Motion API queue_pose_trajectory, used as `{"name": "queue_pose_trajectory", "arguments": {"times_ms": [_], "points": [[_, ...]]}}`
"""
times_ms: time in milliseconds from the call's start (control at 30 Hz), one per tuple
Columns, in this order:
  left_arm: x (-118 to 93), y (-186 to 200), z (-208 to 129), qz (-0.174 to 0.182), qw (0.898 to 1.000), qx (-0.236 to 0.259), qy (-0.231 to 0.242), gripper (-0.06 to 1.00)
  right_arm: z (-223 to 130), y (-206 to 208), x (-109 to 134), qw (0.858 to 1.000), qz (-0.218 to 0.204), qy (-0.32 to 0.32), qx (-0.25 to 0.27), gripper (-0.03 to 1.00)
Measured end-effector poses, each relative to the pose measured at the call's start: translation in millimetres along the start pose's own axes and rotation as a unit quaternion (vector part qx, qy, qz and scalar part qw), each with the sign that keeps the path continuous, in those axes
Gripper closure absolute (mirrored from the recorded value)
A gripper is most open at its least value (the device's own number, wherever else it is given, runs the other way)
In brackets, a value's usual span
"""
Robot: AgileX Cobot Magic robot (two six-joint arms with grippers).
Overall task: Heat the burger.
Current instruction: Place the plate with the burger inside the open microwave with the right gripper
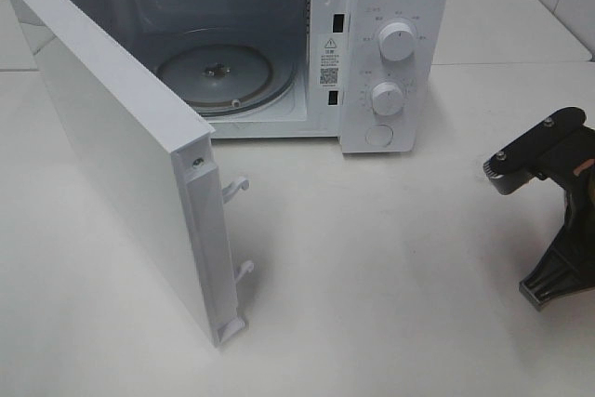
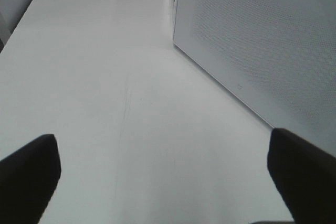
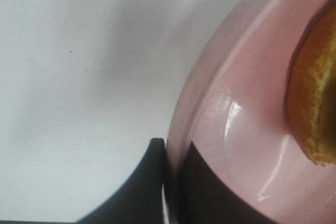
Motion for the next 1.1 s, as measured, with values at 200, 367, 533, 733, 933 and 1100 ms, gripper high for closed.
{"name": "queue_pose_trajectory", "arguments": {"times_ms": [200,367,533,733,933,1100], "points": [[0,0,0,0.0,1.0,0.0,0.0,-0.05,0,14,11,0.999,0.012,0.037,-0.03,0.94],[0,0,0,0.0,1.0,0.0,0.0,-0.05,-5,21,17,0.997,0.02,0.063,-0.047,0.94],[0,0,0,0.0,1.0,0.0,0.0,-0.05,-20,25,24,0.994,0.024,0.096,-0.055,0.94],[0,0,0,0.0,1.0,0.0,0.0,-0.05,-31,32,30,0.986,0.022,0.151,-0.067,0.94],[0,0,0,0.0,1.0,0.0,0.0,-0.05,-34,37,39,0.979,0.025,0.185,-0.08,0.94],[0,0,0,0.0,1.0,0.0,0.0,-0.05,-37,44,50,0.968,0.028,0.229,-0.099,0.94]]}}
Point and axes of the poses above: a point on each arm's last joint axis where the gripper is mounted, y pointing back along that axis away from the gripper, x along the wrist's bending axis when the last joint is at zero, z = x × y, the point moved 8 cm from there along -y, pointing out along that axis toward the gripper, and after that the axes turned 8 degrees about -y, right-handed, at the moved point
